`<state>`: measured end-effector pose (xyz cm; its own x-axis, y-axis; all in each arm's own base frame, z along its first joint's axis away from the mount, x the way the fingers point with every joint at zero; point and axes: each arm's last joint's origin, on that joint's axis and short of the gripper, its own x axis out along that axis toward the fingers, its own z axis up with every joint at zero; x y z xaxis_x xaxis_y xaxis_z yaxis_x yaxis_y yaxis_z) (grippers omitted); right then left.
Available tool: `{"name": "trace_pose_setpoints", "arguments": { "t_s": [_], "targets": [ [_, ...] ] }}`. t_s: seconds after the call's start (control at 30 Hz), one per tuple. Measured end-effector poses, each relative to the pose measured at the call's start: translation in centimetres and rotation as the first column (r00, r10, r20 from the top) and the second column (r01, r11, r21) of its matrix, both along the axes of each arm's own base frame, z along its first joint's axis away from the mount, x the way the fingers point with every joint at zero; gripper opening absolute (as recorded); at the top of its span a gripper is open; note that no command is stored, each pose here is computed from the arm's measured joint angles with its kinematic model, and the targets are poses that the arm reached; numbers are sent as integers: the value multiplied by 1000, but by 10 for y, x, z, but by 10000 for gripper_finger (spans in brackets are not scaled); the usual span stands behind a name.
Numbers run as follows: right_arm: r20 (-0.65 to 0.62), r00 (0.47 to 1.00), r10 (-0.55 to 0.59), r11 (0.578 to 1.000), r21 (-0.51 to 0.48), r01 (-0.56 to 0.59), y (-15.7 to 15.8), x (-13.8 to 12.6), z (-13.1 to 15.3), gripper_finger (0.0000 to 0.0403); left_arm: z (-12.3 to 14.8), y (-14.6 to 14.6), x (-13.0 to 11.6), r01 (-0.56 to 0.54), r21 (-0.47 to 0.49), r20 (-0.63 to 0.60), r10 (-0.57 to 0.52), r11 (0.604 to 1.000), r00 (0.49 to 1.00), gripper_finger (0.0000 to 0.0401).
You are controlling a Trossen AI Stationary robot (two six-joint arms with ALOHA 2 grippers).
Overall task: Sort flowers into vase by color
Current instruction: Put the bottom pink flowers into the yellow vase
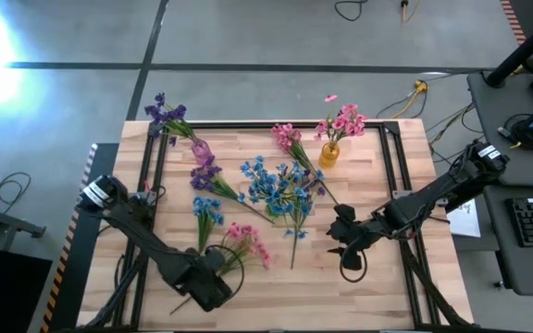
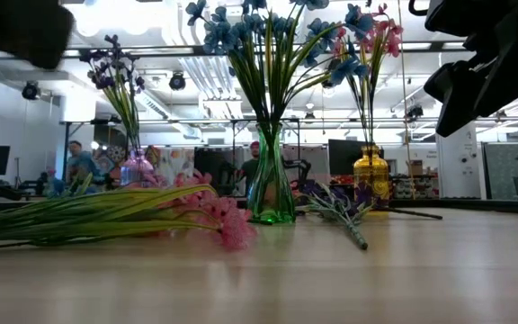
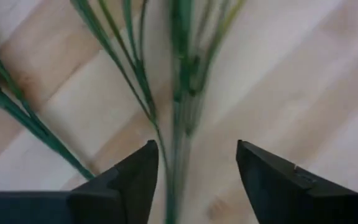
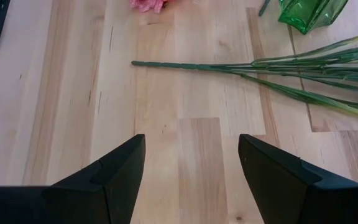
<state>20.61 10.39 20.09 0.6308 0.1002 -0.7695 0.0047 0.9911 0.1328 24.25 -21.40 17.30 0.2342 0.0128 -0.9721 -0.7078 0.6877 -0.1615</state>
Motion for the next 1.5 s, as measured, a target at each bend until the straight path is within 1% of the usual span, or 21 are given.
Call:
{"name": "trace_pose_setpoints", "arguments": {
  "t_s": [0.13,0.2,0.3,0.37,0.43,0.5,0.7,0.73,0.77,0.93,1.03,1.1,1.23,1.33,1.43,1.5],
  "targets": [
    [0,1000,0,1000,0,0,0,0,0,249,-20,8,12,-5,11,-87,6,1000,996,225],
    [-1,1000,-5,1000,4,5,0,0,0,249,-28,11,15,-12,21,-109,14,1000,994,228],
    [-1,1000,-6,1000,4,6,0,0,0,249,-31,12,17,6,33,-117,-2,999,993,226],
    [1,1000,-9,1000,-3,9,0,0,0,249,-32,12,18,15,37,-115,-10,999,993,215],
    [4,1000,-16,1000,-5,16,-1,0,0,249,-32,12,18,17,37,-113,-13,999,994,194],
    [4,1000,-22,1000,-1,22,0,0,0,249,-32,12,19,13,35,-110,-9,999,994,161],
    [5,1000,-12,1000,-2,12,2,-1,0,249,-33,12,19,-63,38,-102,66,997,993,25],
    [7,1000,-9,1000,-6,9,3,-2,0,249,-33,12,19,-76,42,-97,80,996,992,13],
    [9,1000,-4,1000,-10,4,4,-2,0,249,-33,13,19,-89,44,-94,93,995,991,10],
    [20,1000,22,999,-39,-21,11,-7,-1,249,-30,11,18,-107,50,-85,111,993,990,2],
    [28,999,37,998,-53,-35,15,-9,0,249,-20,5,22,-82,57,-32,84,995,996,1],
    [34,999,39,998,-59,-37,16,-10,0,249,-6,-1,24,-56,56,14,55,997,998,0],
    [71,997,36,997,-76,-31,20,-10,1,249,22,-9,22,0,67,57,-4,998,998,0],
    [93,995,47,996,-74,-40,21,-9,3,249,47,-15,17,58,45,102,-63,997,993,0],
    [101,994,51,996,-74,-44,21,-8,4,249,67,-24,10,174,54,177,-181,983,967,0],
    [101,993,53,996,-77,-45,21,-8,3,249,80,-30,5,236,101,254,-254,967,933,0]
  ]
}}
